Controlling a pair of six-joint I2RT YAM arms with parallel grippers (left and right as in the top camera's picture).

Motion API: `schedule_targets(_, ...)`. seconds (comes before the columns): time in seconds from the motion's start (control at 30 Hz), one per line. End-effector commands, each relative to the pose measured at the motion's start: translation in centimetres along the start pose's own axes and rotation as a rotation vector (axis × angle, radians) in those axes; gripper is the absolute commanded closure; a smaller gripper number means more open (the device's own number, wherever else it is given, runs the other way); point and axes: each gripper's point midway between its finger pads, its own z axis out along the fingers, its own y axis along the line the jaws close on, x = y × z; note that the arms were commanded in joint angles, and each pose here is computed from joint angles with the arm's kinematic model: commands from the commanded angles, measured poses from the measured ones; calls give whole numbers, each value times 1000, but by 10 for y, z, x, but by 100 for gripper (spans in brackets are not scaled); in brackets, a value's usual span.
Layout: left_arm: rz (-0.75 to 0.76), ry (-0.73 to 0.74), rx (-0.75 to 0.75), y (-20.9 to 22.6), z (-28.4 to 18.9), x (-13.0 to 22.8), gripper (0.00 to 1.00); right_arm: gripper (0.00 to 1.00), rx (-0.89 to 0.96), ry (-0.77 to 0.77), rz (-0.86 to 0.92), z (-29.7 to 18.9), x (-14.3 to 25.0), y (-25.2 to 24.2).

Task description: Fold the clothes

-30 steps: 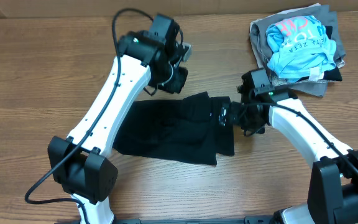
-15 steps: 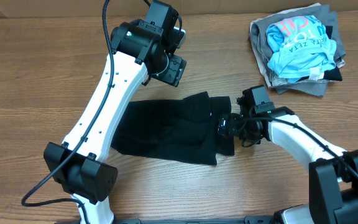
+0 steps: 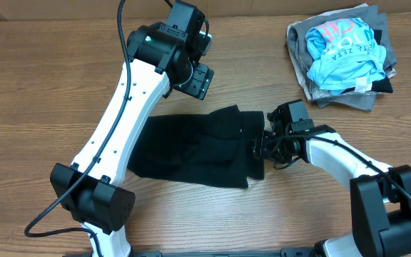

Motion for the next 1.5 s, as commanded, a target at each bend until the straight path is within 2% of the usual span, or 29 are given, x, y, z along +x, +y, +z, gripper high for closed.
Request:
schedule_targets(0.0, 2, -26, -14, 3, -9, -3, 24, 82, 24, 75, 37, 13, 21, -13)
schedule_targets(0.03, 2, -26, -14, 3, -9, -3, 24, 92, 24, 74, 41, 13, 21, -14)
schedule_targets(0.07, 2, -25, -21, 4, -9, -3, 25, 96, 25, 71, 48, 12, 19, -15)
schedule_targets(0.3, -71, -33, -152, 44, -11, -4, 25, 96, 31, 21, 155, -26, -7, -33)
schedule_targets(0.6, -233, -24, -220, 121, -17, 8, 24, 96, -18, -48, 41, -124, -40, -20)
schedule_targets(0.77, -297, -22, -247, 151, -20, 16, 24, 96, -27, -87, -35, -170, -57, 10)
schedule_targets(0.9, -338, -21, -264, 169, -23, 21, 23, 96, -57, -114, -146, -190, -63, 54)
schedule_targets(1.13, -393, -35, -289, 196, -22, 25, 24, 96, -150, -69, -362, -159, -34, 150)
schedule_targets(1.3, -423, -19, -298, 213, -10, 28, 24, 96, -192, -30, -527, -106, 6, 226)
schedule_targets(1.47, -450, 40, -297, 227, 14, 38, 25, 96, -188, 55, -644, -38, 48, 260)
